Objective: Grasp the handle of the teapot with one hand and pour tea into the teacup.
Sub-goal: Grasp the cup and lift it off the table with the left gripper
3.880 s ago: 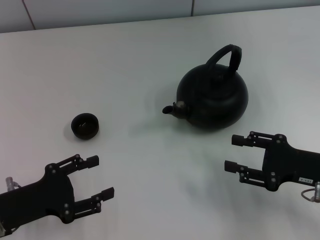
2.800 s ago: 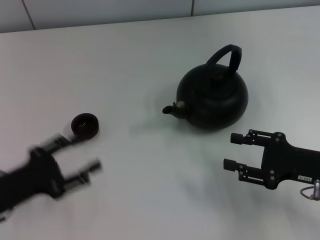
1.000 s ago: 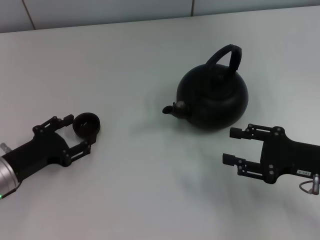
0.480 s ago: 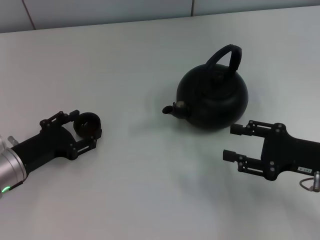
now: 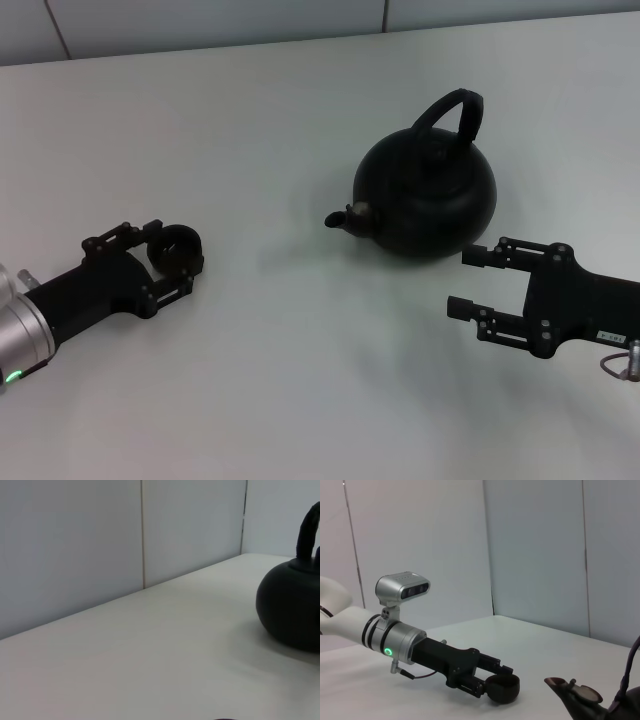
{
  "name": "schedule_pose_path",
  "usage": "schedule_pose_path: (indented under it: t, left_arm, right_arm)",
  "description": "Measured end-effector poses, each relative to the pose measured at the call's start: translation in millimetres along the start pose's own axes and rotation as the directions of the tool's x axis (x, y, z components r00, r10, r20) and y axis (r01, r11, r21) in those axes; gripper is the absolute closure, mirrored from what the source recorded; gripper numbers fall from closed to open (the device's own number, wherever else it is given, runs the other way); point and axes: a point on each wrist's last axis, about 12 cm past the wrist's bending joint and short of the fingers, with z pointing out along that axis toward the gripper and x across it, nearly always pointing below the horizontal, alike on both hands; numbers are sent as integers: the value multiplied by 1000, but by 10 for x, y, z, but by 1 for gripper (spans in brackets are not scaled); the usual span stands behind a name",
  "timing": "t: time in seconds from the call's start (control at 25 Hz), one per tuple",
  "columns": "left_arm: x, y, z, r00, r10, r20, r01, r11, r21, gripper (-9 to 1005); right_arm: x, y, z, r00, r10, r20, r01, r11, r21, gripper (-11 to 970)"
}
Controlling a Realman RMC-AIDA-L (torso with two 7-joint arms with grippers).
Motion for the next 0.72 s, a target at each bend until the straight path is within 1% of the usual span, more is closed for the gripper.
schedule_pose_path:
  t: [0.56,0.72]
  left_arm:
    - [-43,-25,11,1000,1,30,-2,1000,26,306]
    - [-134,-74,109,998,-1,63,-3,998,69,306]
  right_arm:
    - [7,6,-8,1000,2,-1,-2,1000,2,329]
    - [8,6,-8,1000,2,-2,-2,1000,2,329]
